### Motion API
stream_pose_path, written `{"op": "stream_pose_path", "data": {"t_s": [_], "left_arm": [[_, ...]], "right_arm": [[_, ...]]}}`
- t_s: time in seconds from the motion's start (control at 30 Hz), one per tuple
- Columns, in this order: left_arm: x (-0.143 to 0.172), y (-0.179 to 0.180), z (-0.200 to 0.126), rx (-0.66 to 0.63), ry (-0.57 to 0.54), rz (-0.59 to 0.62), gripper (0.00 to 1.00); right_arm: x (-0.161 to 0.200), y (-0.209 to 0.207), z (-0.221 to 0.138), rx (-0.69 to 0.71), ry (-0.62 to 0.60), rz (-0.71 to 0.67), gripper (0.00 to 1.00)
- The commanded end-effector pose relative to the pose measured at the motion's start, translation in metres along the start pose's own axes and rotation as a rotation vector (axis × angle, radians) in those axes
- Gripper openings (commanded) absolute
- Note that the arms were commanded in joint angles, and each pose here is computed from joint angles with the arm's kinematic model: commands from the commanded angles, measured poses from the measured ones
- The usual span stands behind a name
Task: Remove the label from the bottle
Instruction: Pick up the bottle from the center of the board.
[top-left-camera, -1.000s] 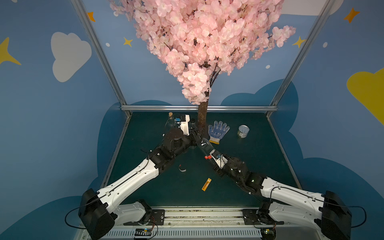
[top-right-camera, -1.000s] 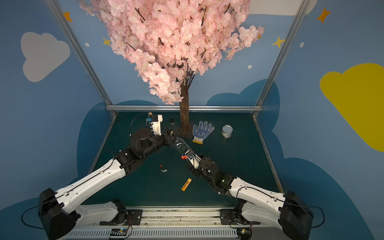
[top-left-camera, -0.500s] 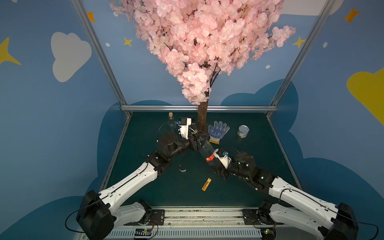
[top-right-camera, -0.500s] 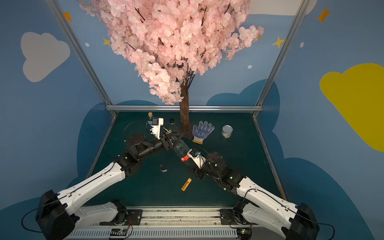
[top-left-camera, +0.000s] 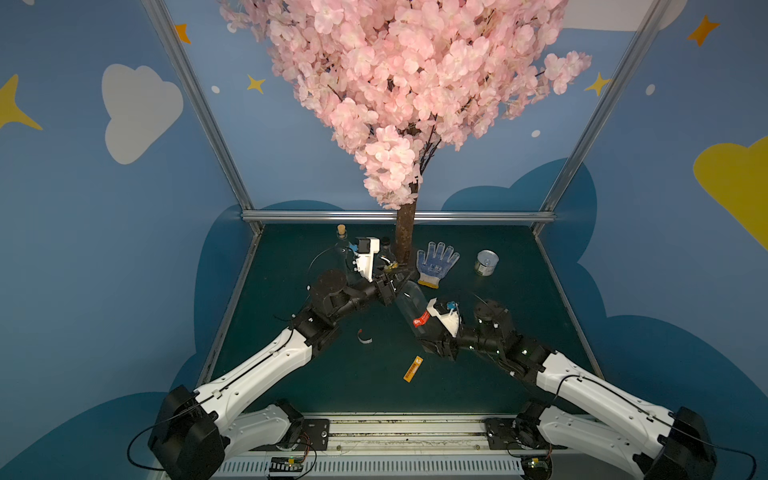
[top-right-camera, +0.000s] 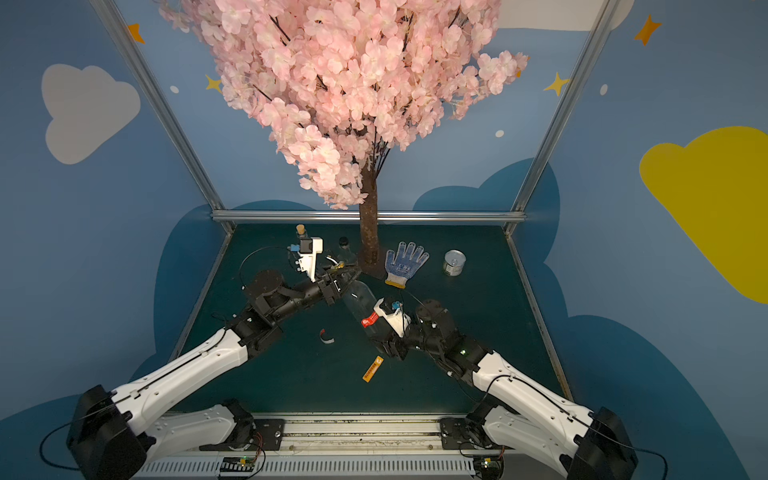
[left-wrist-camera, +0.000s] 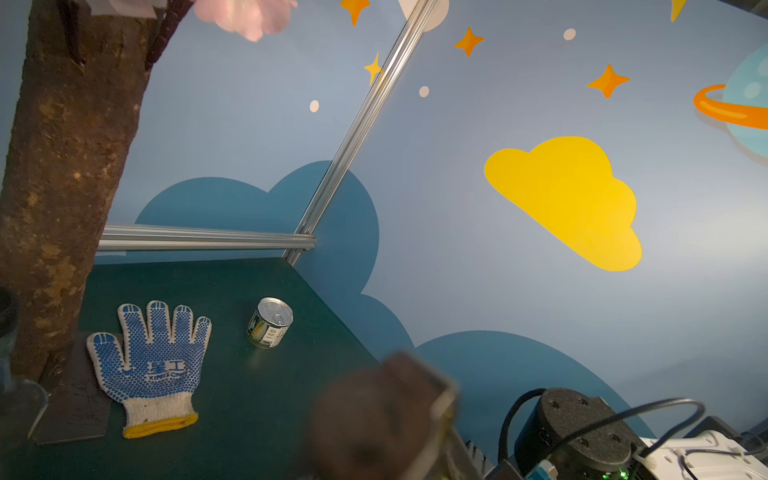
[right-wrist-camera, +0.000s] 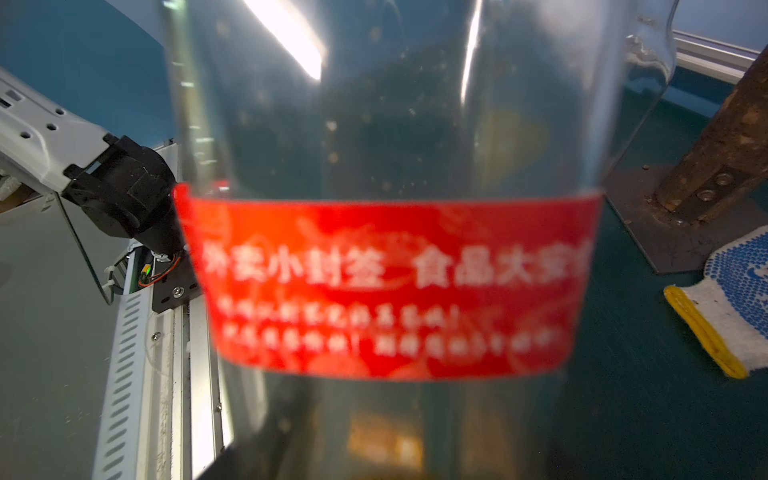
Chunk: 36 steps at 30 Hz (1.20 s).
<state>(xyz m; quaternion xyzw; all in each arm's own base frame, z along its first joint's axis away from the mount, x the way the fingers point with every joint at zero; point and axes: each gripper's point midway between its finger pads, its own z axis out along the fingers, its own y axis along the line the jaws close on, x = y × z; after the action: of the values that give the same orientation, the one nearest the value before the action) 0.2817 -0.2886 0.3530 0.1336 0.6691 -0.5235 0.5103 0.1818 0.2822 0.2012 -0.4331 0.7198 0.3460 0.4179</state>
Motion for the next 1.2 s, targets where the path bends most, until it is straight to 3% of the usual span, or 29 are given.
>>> {"op": "stream_pose_path", "data": {"t_s": [0.0,0.2,0.33,0.4,0.87,0.9,1.03,1.17], "left_arm": [[-0.014,-0.02,-0.004,0.073,-0.044,0.055,0.02],[-0.01,-0.009,-0.002,0.003,-0.004,0.053,0.02],[-0.005,0.0,0.001,-0.034,0.008,0.067,0.02],[-0.006,0.001,0.002,-0.032,0.006,0.078,0.02],[-0.006,-0.002,0.006,-0.013,0.01,0.087,0.02],[-0.006,-0.001,0.005,-0.017,0.008,0.09,0.02],[-0.006,0.0,0.004,-0.022,-0.005,0.101,0.02],[-0.009,0.012,0.001,-0.08,-0.035,0.099,0.02]], "right_arm": [[-0.036,0.003,-0.005,-0.021,-0.075,0.009,0.0],[-0.035,-0.009,-0.004,0.033,-0.059,0.041,0.0],[-0.036,-0.016,-0.006,0.064,-0.048,0.062,0.08],[-0.035,-0.018,-0.005,0.069,-0.042,0.068,0.0],[-0.03,-0.022,0.004,0.064,-0.017,0.084,0.0],[-0.031,-0.024,0.003,0.077,-0.016,0.088,0.03],[-0.029,-0.029,-0.001,0.11,-0.002,0.102,0.46],[-0.023,-0.037,-0.004,0.164,-0.002,0.159,0.66]]}}
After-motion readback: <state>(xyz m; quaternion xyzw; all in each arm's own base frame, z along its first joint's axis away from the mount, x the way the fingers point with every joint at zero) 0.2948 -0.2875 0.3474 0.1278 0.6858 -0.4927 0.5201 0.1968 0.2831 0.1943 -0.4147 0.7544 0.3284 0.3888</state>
